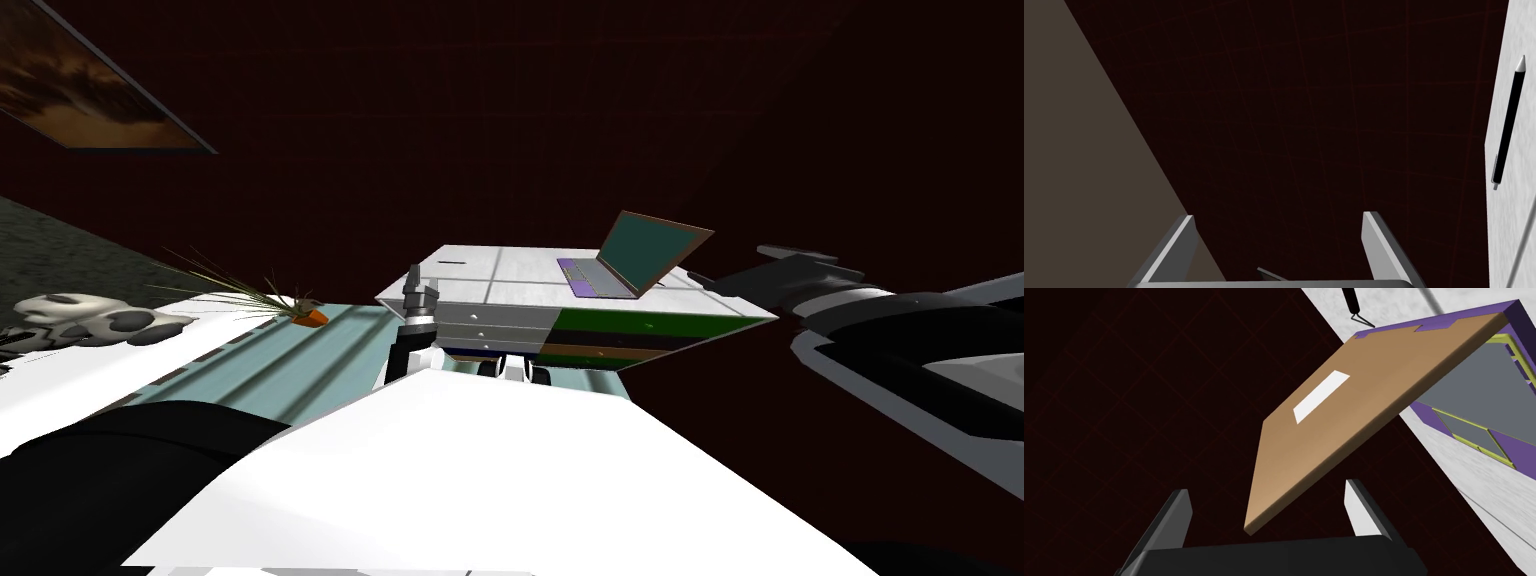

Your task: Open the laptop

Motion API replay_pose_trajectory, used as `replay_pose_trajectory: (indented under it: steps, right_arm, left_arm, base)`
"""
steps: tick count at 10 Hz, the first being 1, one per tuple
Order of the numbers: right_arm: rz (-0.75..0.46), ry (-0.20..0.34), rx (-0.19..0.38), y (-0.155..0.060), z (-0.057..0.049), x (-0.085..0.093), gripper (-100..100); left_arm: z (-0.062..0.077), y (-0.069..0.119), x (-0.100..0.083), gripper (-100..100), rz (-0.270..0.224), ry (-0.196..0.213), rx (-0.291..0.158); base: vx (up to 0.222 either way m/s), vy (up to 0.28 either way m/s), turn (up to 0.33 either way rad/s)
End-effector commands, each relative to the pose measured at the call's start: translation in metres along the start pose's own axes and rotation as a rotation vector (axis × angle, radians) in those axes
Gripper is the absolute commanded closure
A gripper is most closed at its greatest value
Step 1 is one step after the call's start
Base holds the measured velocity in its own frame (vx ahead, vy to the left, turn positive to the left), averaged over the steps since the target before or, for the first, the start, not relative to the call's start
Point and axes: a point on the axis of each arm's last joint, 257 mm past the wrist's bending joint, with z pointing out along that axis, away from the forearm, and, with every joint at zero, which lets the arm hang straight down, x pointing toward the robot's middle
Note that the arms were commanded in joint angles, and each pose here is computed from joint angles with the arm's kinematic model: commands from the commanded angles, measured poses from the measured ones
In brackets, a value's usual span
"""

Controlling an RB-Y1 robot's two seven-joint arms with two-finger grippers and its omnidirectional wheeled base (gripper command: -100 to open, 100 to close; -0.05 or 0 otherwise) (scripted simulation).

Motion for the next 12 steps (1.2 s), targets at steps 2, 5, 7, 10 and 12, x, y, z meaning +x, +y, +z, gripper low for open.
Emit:
replay_pose_trajectory:
  steps: [2, 5, 7, 10, 12]
  right_arm:
    - [-0.134, -0.029, -0.006, -0.011, 0.018, -0.024, -100]
    - [-0.157, -0.038, -0.009, -0.016, 0.025, -0.033, -100]
    - [-0.156, -0.037, -0.009, -0.015, 0.024, -0.032, 100]
    - [-0.278, -0.038, -0.008, -0.006, 0.026, -0.036, 100]
    - [-0.358, -0.043, -0.006, 0.0, 0.027, -0.039, 100]
  left_arm:
    - [0.0, 0.0, 0.0, 0, 0.0, 0.0, 0.0]
    - [0.0, 0.0, 0.0, 0, 0.0, 0.0, 0.0]
    - [0.0, 0.0, 0.0, 0, 0.0, 0.0, 0.0]
    - [0.0, 0.0, 0.0, 0, 0.0, 0.0, 0.0]
    - [0.0, 0.0, 0.0, 0, 0.0, 0.0, 0.0]
  base:
    - [0.015, 0.015, 0.068]
    - [0.01, 0.002, 0.038]
    - [-0.001, -0.005, 0.012]
    - [-0.006, 0.05, -0.037]
    - [-0.009, 0.045, -0.05]
